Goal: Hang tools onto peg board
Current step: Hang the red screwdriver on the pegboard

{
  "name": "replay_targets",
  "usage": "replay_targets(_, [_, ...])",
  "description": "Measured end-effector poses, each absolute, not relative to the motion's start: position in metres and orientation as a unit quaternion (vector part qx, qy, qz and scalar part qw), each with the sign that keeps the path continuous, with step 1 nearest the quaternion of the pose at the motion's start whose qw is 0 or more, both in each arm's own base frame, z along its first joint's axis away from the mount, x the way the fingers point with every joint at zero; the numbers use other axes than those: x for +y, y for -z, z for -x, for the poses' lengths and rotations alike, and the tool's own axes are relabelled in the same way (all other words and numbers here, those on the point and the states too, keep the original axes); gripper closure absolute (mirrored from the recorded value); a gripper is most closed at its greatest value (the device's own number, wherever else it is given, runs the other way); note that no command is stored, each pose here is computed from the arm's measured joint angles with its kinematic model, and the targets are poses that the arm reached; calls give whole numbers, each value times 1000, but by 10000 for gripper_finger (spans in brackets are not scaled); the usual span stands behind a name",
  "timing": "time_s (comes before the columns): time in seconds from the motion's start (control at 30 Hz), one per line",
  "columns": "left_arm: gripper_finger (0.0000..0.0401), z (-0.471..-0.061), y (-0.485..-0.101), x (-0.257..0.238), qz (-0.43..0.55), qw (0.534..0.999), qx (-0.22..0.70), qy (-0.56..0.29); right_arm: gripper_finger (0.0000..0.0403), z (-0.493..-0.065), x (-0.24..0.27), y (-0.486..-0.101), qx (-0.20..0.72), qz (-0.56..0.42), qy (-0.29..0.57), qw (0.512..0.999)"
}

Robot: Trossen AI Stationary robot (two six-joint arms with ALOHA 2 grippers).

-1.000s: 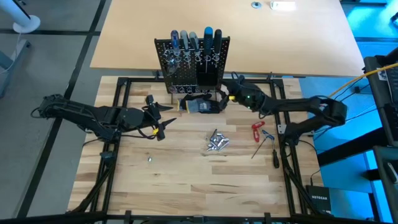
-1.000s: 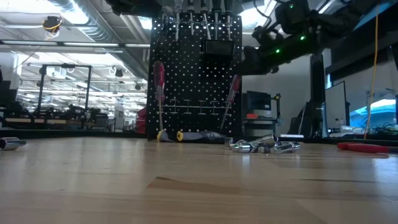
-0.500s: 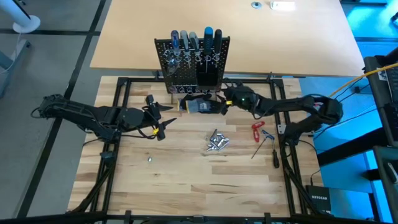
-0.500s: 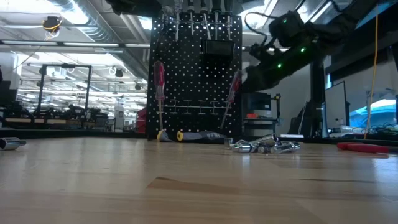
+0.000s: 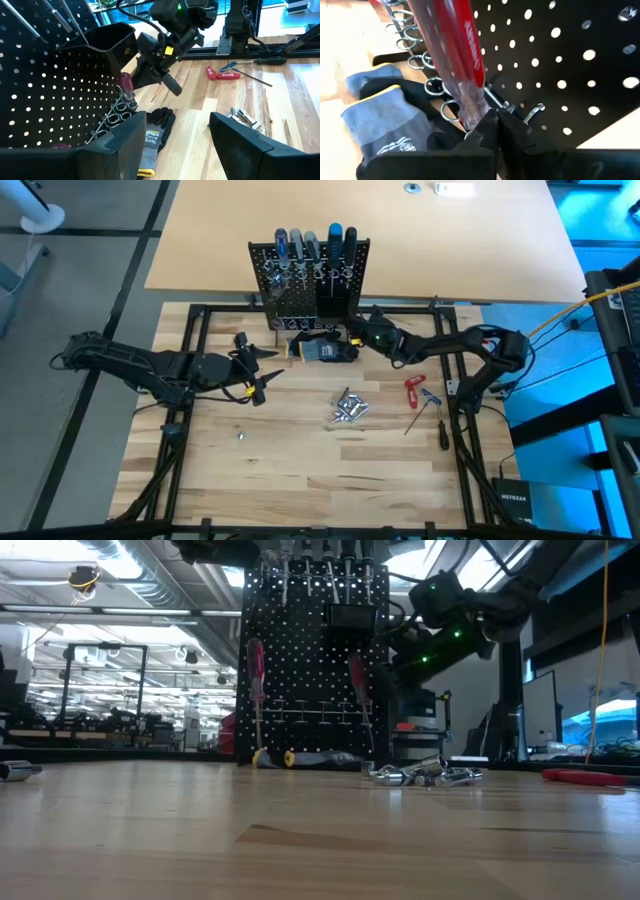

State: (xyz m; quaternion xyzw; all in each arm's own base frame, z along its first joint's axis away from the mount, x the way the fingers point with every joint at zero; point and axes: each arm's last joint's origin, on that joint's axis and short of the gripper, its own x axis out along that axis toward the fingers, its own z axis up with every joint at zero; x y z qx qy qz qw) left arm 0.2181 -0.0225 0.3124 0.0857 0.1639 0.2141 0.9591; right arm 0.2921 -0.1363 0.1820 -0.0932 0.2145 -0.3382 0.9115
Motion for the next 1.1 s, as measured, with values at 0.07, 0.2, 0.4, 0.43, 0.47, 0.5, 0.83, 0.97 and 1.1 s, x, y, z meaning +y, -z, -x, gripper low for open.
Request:
replay_targets(0.07, [191,-218,-312,-23,-86,959,164,-214,381,-293,-137,-181,216,93,338,911])
replay_targets(0.2, [191,-218,-312,-23,-86,959,164,-214,386,-292,-137,-181,223,95,351,905])
replay_targets(0.4, [191,-218,-312,-23,-85,959,165,-214,397,-282,-133,-194,241,97,363,895])
replay_targets(0.43, [191,-218,-312,-22,-85,959,166,-214,397,-280,-132,-197,244,95,354,898])
replay_targets(0.47, [191,-218,-312,-22,-84,959,166,-214,397,-278,-130,-198,249,92,339,903])
replay_targets(0.5, [191,-218,-312,-22,-84,959,166,-214,397,-277,-129,-199,253,86,317,910])
replay_targets(0.83, [191,-218,-312,-23,-80,960,163,-215,396,-296,-128,-184,184,19,205,961])
replay_targets(0.97, [191,-218,-312,-23,-80,960,163,-215,394,-301,-131,-180,161,6,212,964])
replay_targets(1.1, [191,-218,-312,-23,-82,959,163,-215,396,-305,-133,-181,119,-15,230,966])
